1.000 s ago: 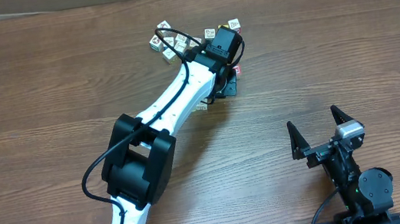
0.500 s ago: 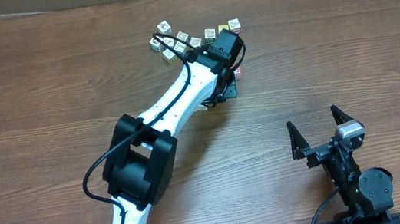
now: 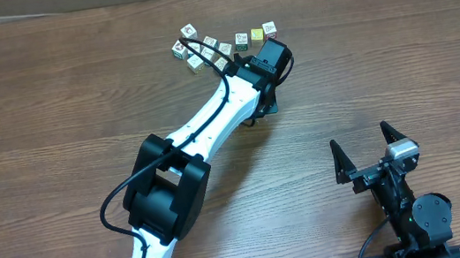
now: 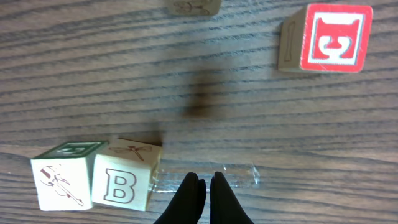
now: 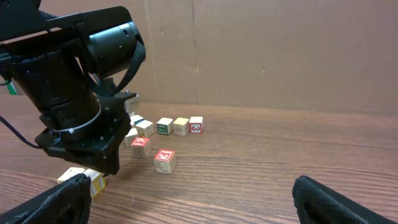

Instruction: Form a horizontal line

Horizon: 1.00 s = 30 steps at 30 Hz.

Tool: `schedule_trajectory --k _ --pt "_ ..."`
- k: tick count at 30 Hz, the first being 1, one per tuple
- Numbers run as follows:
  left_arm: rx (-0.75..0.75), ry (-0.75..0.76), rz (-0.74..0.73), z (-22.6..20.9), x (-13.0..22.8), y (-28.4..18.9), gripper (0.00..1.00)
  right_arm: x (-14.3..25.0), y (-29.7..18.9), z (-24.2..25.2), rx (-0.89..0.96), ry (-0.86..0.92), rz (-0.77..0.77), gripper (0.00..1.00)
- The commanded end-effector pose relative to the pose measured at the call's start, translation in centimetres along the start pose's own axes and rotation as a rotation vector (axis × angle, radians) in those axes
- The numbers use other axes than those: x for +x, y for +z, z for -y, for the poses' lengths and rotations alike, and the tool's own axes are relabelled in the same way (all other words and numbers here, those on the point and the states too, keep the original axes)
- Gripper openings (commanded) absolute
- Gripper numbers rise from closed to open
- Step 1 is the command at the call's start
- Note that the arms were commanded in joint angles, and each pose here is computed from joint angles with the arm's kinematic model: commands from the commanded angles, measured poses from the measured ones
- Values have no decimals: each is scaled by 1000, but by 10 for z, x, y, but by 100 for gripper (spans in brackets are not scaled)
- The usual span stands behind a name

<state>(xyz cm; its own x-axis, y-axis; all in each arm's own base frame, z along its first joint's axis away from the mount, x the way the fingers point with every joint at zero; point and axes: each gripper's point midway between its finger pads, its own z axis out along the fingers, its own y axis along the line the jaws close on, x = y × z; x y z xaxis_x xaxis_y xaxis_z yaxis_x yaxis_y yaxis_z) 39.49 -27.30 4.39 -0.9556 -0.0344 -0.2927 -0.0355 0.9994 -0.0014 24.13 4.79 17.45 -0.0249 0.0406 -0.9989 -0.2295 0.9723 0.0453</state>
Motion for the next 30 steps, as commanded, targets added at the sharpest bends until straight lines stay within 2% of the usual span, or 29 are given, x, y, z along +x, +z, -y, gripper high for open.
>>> schedule_trajectory --k 1,8,30 --pt "2 -29 45 2 -12 -10 4 2 0 0 1 -4 1 100" --pt "-13 20 37 2 -9 -1 4 2 0 0 1 -4 1 100" --pt "-65 29 9 -5 -2 22 4 2 0 0 1 -4 1 100"
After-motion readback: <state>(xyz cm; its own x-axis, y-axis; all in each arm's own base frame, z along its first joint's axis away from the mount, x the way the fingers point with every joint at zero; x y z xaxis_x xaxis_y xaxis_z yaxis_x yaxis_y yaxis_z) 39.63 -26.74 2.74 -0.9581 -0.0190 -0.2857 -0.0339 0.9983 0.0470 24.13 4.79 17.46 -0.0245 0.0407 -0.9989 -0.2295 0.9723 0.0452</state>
